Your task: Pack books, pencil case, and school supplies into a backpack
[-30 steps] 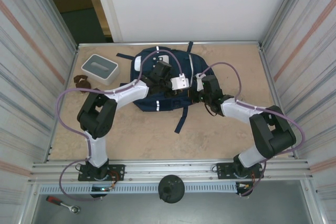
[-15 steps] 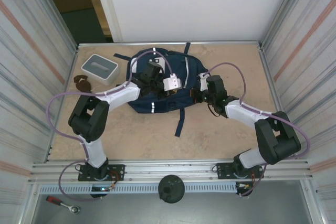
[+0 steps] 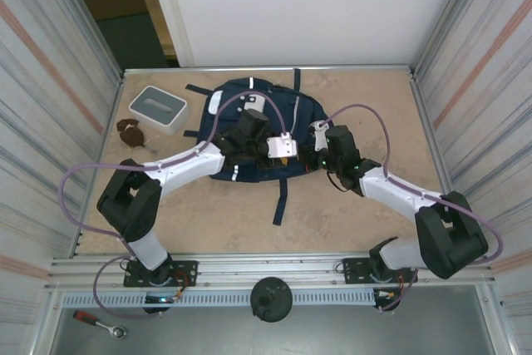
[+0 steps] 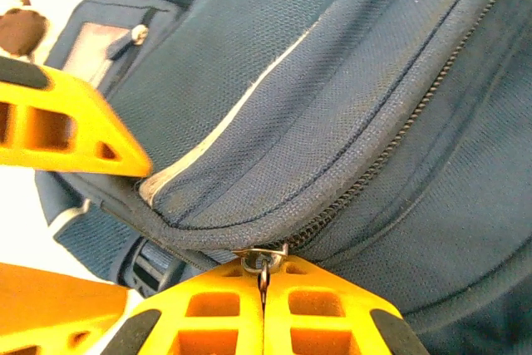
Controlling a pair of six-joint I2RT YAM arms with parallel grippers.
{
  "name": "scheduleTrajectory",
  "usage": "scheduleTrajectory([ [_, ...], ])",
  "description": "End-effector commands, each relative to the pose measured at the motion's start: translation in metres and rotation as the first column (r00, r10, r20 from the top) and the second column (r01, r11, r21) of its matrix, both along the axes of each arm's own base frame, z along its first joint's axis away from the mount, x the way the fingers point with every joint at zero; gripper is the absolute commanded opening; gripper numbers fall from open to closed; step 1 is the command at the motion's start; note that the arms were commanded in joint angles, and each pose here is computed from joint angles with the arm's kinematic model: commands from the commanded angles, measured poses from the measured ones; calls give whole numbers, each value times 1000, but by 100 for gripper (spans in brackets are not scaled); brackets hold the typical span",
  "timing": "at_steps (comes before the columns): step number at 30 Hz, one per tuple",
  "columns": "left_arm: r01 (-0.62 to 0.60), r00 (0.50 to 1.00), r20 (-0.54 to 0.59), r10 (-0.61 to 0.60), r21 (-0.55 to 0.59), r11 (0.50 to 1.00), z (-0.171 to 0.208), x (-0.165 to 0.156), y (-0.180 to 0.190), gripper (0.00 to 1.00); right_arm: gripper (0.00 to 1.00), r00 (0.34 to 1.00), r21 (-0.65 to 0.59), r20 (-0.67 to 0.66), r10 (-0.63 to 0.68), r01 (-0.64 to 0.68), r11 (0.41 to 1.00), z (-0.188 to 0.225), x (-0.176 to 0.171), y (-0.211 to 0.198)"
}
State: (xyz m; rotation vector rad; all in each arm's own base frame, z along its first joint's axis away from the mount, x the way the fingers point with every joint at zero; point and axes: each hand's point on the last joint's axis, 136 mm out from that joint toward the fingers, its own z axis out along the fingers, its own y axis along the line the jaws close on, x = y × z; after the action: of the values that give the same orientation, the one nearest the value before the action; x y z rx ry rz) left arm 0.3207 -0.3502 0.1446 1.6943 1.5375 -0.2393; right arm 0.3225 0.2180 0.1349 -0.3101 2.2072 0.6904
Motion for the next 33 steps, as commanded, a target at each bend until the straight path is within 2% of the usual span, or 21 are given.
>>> scheduleTrajectory([
  [1, -25, 996, 86, 21, 42, 999, 4, 18, -1, 43, 0, 999, 76, 33, 24, -26, 997, 26, -11, 8],
  [5, -6, 997, 75, 3, 38, 999, 2, 19, -9, 21, 0, 999, 90, 38, 19, -23, 996, 28, -19, 7],
  [7, 16, 998, 66, -17, 13, 1000, 8, 13, -11, 8, 0, 1000, 51, 22, -15, 14, 999, 20, -20, -1],
  [9, 51, 997, 57, -49, -31, 998, 16, 3, -9, 1, 0, 997, -22, -2, -77, 77, 997, 8, -18, -19],
  [13, 139, 990, 29, -136, -168, 976, 36, -18, 3, 0, 0, 976, -101, -53, -212, 206, 973, -7, -9, -64],
  [16, 164, 986, 14, -166, -251, 954, 44, -23, 19, 0, 0, 964, -133, -58, -261, 252, 959, -8, -2, -83],
  [22, 78, 996, -30, -88, -249, 965, 24, -7, 50, 0, 0, 987, -95, -19, -157, 154, 983, 7, -1, -59],
  [24, 21, 998, -58, -35, -237, 971, 15, 2, 60, 3, 0, 994, -65, -12, -107, 106, 992, 12, -4, -47],
  [26, -25, 996, -84, 5, -236, 971, 13, 5, 65, 11, 0, 999, -37, -2, -53, 52, 998, 17, -10, -32],
  [29, -57, 990, -137, 21, -265, 963, 25, -9, 59, 38, 0, 1000, -11, 9, -7, 7, 1000, 24, -17, -16],
  [32, -70, 994, -97, 46, -261, 963, 37, -26, 50, 55, 0, 1000, 28, 20, 23, -24, 999, 33, -24, -4],
  [33, -69, 996, -73, 52, -261, 963, 41, -30, 46, 58, 0, 999, 37, 25, 29, -30, 999, 37, -26, -1],
])
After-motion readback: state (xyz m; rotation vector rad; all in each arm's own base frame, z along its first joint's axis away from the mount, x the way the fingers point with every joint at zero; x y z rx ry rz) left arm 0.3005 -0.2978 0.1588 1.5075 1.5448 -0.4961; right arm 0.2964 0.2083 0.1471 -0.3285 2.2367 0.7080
